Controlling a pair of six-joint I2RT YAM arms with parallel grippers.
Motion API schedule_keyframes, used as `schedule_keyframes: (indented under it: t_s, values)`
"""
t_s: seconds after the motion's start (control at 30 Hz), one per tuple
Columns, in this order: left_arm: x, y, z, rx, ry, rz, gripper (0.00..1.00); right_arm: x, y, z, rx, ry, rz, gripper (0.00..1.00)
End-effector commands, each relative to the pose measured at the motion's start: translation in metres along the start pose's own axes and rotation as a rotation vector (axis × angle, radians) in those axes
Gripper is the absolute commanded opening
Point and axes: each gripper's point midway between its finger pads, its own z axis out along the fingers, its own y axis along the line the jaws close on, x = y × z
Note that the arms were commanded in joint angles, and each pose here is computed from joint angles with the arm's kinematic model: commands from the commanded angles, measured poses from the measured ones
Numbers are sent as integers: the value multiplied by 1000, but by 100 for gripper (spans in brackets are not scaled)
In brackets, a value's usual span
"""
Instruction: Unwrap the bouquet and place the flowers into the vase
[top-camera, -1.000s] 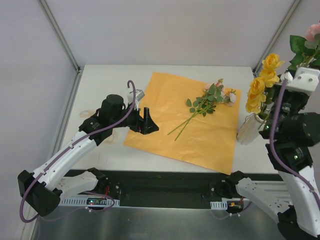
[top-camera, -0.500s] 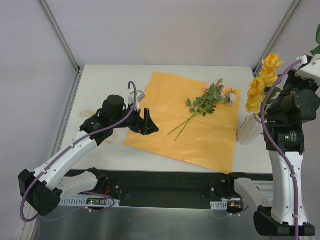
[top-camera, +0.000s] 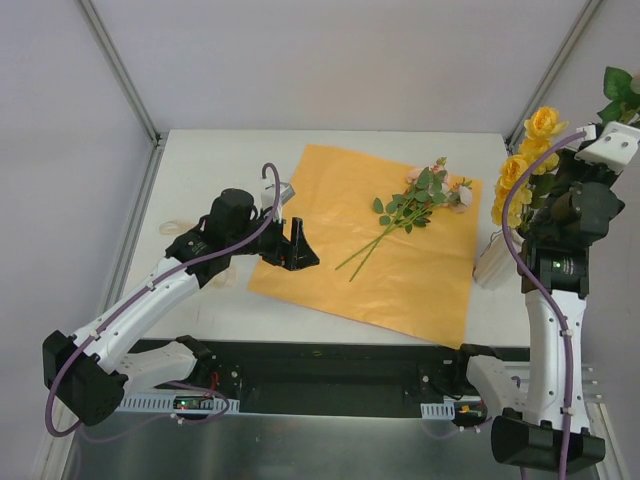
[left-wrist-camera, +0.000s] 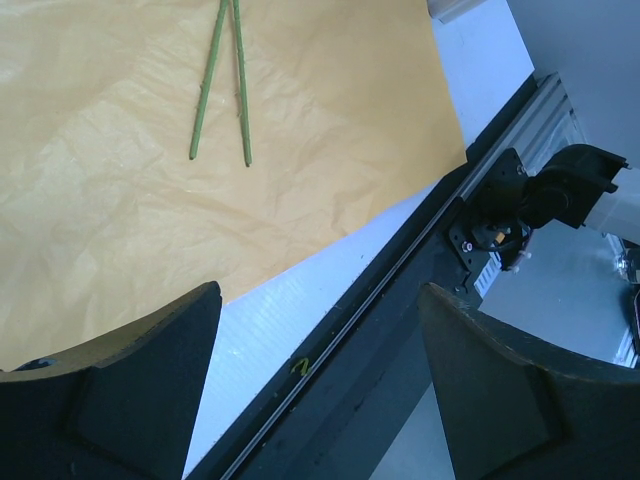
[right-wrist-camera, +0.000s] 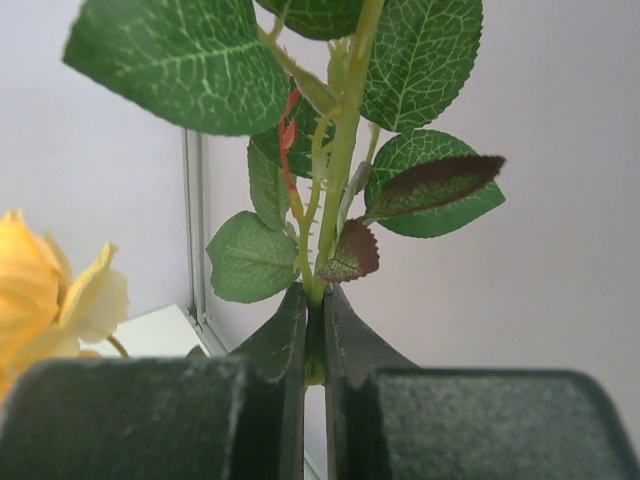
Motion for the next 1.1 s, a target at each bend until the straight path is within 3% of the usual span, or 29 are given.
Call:
schedule_keyframes:
  t_s: [0.0, 0.57, 0.83, 1.03, 1.07]
  values:
    - [-12, -6, -3, 25, -27, 43, 79, -17, 0, -1, -19, -112, 43, 0]
    - [-5, -1, 0, 16, -10, 38, 78, 51, -6, -28, 3, -20, 56, 5]
    - [-6, -4, 3, 40, -1, 29, 78, 85, -4, -42, 3, 116, 114, 18]
    - [-7, -8, 2, 53, -3, 31, 79, 91, -7, -53, 2, 253, 126, 37]
    - [-7, -8, 2, 55, -3, 31, 79, 92, -9, -54, 18, 279, 132, 44]
